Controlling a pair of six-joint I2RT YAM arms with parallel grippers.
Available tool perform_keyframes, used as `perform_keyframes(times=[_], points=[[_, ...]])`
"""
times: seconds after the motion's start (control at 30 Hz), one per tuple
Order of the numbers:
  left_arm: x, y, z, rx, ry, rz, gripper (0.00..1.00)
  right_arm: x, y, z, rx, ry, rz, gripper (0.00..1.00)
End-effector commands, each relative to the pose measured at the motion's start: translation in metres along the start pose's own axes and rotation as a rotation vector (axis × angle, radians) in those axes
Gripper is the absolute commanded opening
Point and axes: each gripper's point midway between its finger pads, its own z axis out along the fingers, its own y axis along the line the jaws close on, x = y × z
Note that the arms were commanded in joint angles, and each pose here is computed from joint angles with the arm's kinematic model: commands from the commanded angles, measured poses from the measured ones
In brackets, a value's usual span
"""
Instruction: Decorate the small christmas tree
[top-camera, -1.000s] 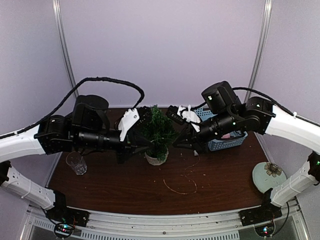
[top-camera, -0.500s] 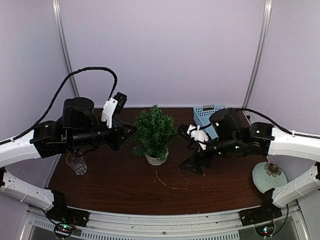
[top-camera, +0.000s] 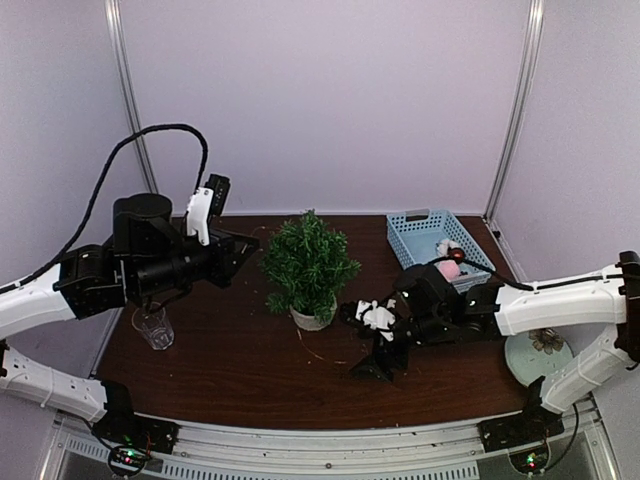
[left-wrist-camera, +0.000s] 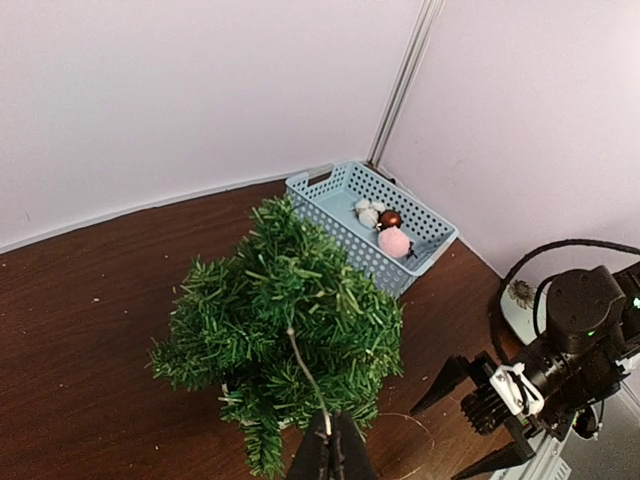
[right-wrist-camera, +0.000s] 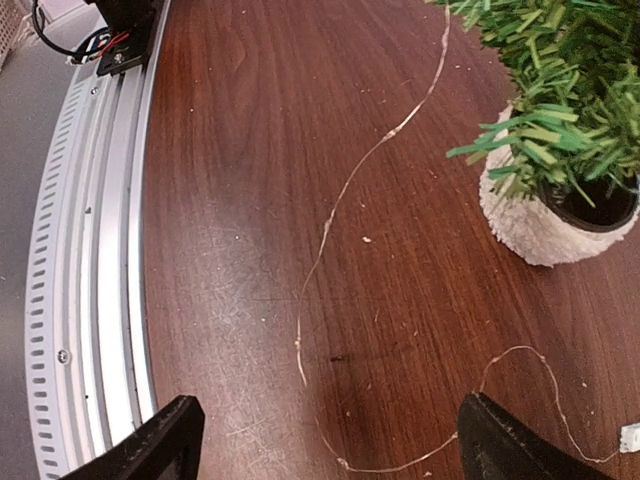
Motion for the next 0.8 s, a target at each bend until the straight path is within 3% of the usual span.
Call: perform_keyframes(times=[0.0, 0.1, 0.2, 0.3, 0.5, 0.57, 0.77], points=[[-0.027, 0.001, -0.008, -0.009, -0.090, -0.026, 0.00, -0.005, 0.008, 0.016, -0.037, -0.035, -0.102, 0.95], [-0.031, 0.003, -0.009, -0.018, -0.101, -0.030, 0.00, 0.003, 0.003, 0.028, -0.015, -0.013, -0.121, 1.00], [-0.032, 0.005, -0.010, -0.032, -0.107, -0.037, 0.00, 0.006, 0.001, 0.038, -0.001, -0.001, -0.144, 0.95], [-0.034, 0.012, -0.013, -0.069, -0.119, -0.055, 0.00, 0.009, -0.002, 0.046, 0.011, 0.026, -0.161, 0.76], [-0.038, 0.032, -0.020, -0.168, -0.149, -0.122, 0.00, 0.019, 0.005, 0.055, 0.029, 0.063, -0.190, 0.15], [-0.037, 0.038, -0.021, -0.203, -0.146, -0.142, 0.00, 0.015, 0.008, 0.050, 0.053, 0.052, -0.210, 0.00], [-0.035, 0.051, -0.029, -0.261, -0.166, -0.181, 0.00, -0.013, 0.018, 0.005, 0.110, -0.060, -0.208, 0.00]])
